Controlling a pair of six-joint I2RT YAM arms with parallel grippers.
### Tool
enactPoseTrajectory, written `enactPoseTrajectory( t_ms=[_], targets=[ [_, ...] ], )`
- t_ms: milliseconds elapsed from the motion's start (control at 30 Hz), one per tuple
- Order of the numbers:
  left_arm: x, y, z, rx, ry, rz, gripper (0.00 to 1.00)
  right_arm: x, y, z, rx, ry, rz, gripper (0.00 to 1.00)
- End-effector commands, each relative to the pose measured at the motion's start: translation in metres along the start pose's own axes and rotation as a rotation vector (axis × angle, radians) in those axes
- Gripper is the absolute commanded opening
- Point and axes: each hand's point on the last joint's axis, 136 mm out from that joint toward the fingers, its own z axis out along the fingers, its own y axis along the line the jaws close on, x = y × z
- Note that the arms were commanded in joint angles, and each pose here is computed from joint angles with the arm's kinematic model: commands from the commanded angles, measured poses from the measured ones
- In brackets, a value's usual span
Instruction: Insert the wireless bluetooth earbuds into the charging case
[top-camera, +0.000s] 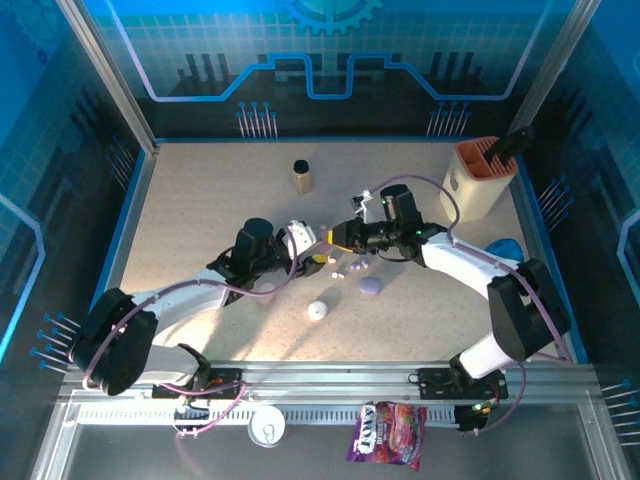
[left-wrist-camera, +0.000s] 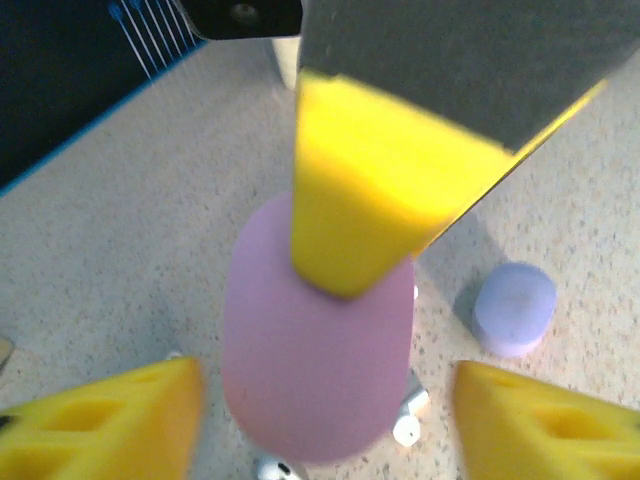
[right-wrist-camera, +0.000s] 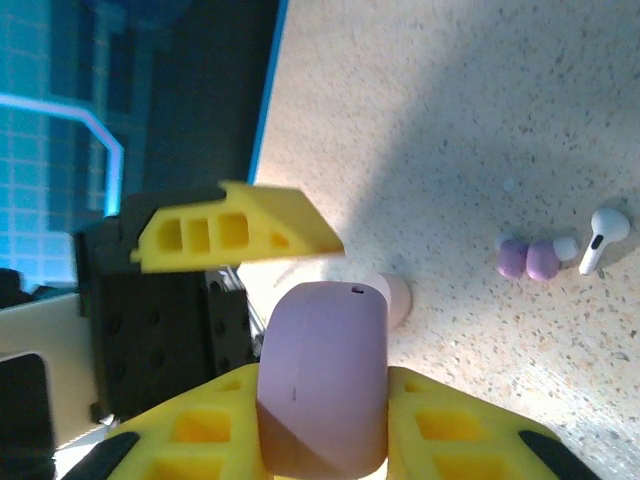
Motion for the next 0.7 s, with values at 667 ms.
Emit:
enactPoseTrajectory(
  t_ms=[667],
  targets=[
    [-0.084, -0.001, -0.024, 0.083, -0.574, -0.07, 0.98, -0.026, 0.079, -0.071, -0.339, -0.181, 0.158, 0.1]
  ],
)
